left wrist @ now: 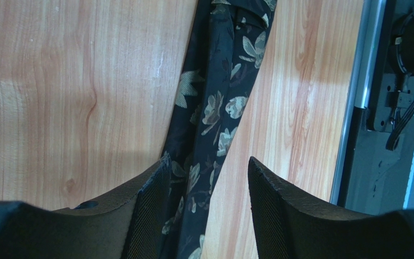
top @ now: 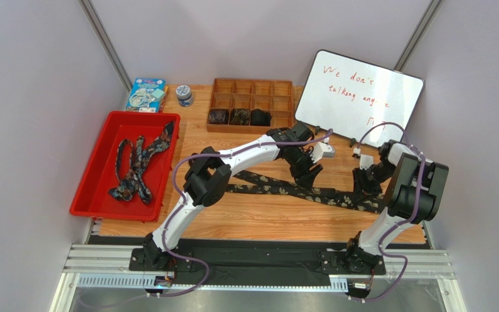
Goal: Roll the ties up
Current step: Flatten out the tie at the center of the board.
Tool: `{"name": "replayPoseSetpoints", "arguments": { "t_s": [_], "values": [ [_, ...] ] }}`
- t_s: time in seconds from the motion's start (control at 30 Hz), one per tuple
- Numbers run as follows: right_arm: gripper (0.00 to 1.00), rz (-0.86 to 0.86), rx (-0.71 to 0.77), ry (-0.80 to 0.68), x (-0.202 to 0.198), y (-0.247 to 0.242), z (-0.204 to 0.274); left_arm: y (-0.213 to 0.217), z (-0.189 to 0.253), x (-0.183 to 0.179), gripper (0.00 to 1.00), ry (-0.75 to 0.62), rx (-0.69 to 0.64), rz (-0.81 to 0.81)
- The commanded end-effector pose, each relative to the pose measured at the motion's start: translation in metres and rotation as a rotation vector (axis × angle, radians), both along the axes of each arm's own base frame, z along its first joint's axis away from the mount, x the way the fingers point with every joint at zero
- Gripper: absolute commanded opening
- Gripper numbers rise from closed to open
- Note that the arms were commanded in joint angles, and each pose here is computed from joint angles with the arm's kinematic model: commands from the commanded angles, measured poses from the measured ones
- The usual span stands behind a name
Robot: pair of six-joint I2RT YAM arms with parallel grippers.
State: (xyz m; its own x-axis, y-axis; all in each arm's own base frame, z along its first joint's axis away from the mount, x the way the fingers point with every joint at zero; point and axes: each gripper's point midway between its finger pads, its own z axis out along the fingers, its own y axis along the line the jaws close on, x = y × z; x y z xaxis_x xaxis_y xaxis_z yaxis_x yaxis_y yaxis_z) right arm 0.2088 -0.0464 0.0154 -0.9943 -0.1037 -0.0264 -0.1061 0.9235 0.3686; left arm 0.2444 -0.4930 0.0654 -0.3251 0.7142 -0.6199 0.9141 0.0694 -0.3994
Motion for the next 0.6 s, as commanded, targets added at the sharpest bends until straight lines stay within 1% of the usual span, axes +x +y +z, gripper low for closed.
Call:
{"name": "replayPoseSetpoints", "arguments": {
  "t_s": [0.0,0.03,0.1,0.23,0.27,0.3,0.37,0.4,0.57],
  "values": [
    [0.25,0.037,-0.027,-0.145,0.037,-0.003,-0.001,-0.002,-0.007,0.004,0.58,-0.014,0.007,-0.003],
    [0.25,0.038,-0.027,-0.144,0.037,-0.003,-0.002,-0.002,-0.01,0.003,0.55,-0.011,0.013,-0.004],
    [0.25,0.04,-0.03,-0.155,0.04,-0.003,0.0,0.0,-0.014,0.003,0.53,-0.003,0.023,0.002],
    [0.25,0.045,-0.026,-0.169,0.04,-0.001,0.003,0.001,-0.019,0.004,0.43,0.005,0.046,0.017],
    [0.25,0.048,-0.023,-0.17,0.04,0.0,0.004,0.001,-0.021,0.005,0.42,0.007,0.054,0.023],
    [0.26,0.046,-0.021,-0.173,0.04,0.001,0.004,0.001,-0.023,0.004,0.39,0.014,0.065,0.029],
    [0.26,0.048,-0.017,-0.175,0.041,0.002,0.005,0.0,-0.027,0.006,0.35,0.018,0.076,0.037],
    [0.26,0.051,-0.015,-0.175,0.04,0.004,0.005,0.002,-0.032,0.004,0.29,0.036,0.094,0.04],
    [0.26,0.062,-0.018,-0.178,0.041,0.005,0.005,0.003,-0.033,-0.001,0.15,0.075,0.116,0.037]
  ]
}}
